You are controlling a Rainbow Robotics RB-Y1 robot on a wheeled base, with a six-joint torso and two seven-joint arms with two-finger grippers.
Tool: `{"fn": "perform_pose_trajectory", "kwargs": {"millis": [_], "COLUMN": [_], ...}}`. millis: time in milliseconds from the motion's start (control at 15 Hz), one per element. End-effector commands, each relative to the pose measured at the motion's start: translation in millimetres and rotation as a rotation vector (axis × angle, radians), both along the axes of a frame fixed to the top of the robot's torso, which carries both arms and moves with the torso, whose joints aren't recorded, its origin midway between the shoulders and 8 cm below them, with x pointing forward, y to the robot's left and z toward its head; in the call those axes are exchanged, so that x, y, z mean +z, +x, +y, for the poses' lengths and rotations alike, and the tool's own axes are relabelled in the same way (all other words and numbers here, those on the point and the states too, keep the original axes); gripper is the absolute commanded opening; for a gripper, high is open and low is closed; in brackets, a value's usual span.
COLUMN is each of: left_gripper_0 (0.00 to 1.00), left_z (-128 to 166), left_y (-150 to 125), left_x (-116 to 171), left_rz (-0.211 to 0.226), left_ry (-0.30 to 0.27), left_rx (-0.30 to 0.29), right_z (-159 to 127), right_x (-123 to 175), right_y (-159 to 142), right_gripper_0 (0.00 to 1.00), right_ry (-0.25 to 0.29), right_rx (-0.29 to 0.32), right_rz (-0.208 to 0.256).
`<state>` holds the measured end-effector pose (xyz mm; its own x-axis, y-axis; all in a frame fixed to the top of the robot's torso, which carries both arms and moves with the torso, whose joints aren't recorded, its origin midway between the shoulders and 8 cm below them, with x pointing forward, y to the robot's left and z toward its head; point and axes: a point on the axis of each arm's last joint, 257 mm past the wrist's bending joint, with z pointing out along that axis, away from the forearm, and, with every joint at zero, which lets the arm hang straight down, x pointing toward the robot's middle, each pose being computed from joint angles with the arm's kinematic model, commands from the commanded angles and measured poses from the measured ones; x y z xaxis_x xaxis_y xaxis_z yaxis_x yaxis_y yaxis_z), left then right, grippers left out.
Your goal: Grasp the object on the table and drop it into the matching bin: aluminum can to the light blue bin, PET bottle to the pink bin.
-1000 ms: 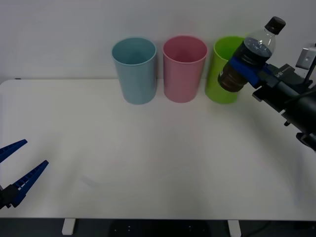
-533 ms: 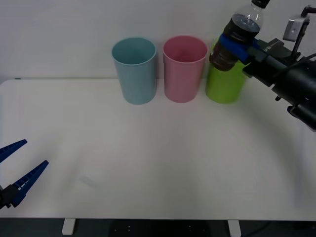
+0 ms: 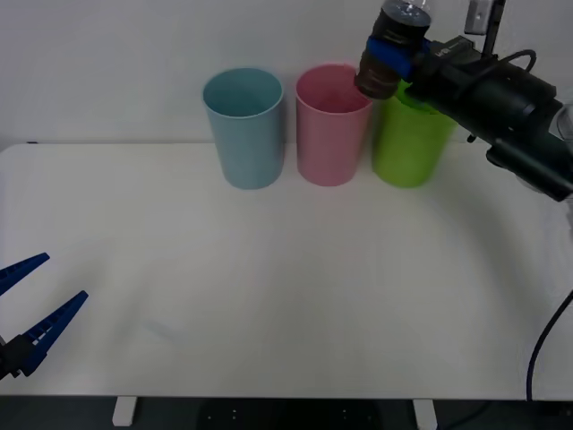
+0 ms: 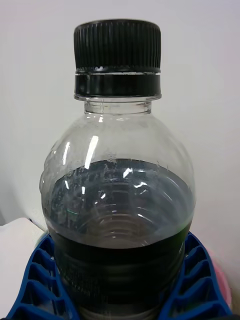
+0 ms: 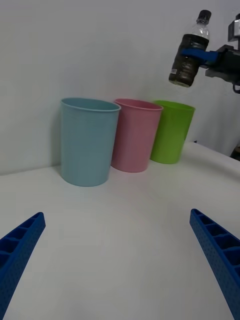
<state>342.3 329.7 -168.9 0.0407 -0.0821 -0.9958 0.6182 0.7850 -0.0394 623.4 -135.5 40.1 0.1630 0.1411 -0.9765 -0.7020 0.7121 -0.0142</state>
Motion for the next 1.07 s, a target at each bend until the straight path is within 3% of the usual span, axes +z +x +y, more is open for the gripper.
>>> {"fn": "perform_pose_trajectory", "kwargs": {"millis": [67, 600, 733, 1067], "left_gripper_0": [1.0, 1.0, 1.0, 1.0], "left_z": [0, 0, 0, 0], "left_y": [0, 0, 0, 0], "left_x": [0, 0, 0, 0], "left_rz": [0.0, 0.0, 0.0, 0.0], "left_ry": [0.0, 0.0, 0.0, 0.0], "left_rx": [0.0, 0.0, 0.0, 0.0], "right_z": [11, 32, 31, 45], "right_x": [-1, -4, -7, -15], "right_y": [23, 80, 92, 104], "right_gripper_0": [0.0, 0.0, 0.0, 0.0], "right_ry": [-0.021, -0.061, -0.091, -0.116], "right_rx": [-0.023, -0.149, -0.204, -0.259], "right_rz": [0.012, 0.029, 0.008, 0.015]}}
